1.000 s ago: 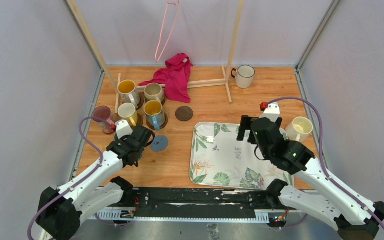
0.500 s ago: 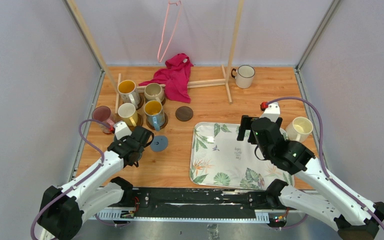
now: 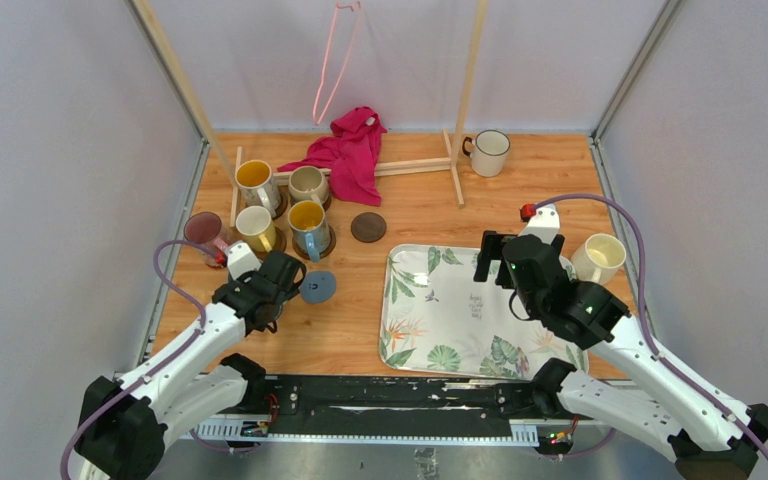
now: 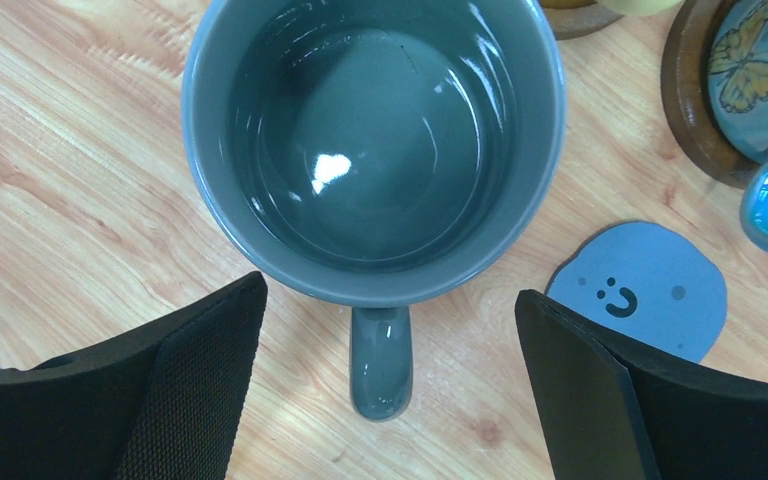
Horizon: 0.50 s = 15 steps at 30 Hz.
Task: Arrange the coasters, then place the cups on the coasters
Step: Place the cup on the coaster.
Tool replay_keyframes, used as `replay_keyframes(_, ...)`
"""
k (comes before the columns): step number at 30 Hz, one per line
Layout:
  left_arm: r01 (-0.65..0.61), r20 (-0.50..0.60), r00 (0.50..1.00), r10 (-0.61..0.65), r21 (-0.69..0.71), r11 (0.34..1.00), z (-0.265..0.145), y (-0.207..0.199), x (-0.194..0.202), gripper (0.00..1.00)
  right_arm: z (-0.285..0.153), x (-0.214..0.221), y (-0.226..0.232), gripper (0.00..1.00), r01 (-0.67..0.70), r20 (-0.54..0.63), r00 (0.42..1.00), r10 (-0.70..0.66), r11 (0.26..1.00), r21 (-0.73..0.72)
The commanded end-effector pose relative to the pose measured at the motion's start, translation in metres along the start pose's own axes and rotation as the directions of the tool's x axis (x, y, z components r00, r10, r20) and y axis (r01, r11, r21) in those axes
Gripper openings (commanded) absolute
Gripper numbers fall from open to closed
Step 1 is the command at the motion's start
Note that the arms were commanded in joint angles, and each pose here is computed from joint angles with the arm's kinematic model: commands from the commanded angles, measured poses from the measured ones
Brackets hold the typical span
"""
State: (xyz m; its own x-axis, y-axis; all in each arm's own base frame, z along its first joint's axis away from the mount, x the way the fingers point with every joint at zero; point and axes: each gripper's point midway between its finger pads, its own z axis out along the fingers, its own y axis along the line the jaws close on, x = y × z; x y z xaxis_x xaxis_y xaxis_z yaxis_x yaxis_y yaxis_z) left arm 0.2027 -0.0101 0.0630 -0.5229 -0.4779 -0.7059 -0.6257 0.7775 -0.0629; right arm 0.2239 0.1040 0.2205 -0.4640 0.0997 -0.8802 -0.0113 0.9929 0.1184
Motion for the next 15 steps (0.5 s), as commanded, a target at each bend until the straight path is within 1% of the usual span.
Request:
replay_keyframes(1, 0.037, 0.054, 0.998, -0.038, 0.02, 0.999, -0.01, -0.006, -0.023, 1.0, 0.001, 0.0, -0.005, 1.0, 0.0, 0.003, 1.0, 0.0, 1.0, 0.015)
replay_keyframes(9, 0.026, 0.133, 0.991, -0.031, 0.034, 0.999, -0.026, -0.004, -0.052, 1.0, 0.0, -0.002, -0.005, 1.0, -0.005, 0.009, 1.0, 0.005, 1.0, 0.015)
replay_keyframes(15, -0.026, 0.181, 0.983, 0.005, 0.111, 0.993, -0.049, -0.018, -0.082, 1.0, 0.002, -0.001, -0.005, 1.0, -0.016, 0.005, 1.0, 0.015, 1.0, 0.023)
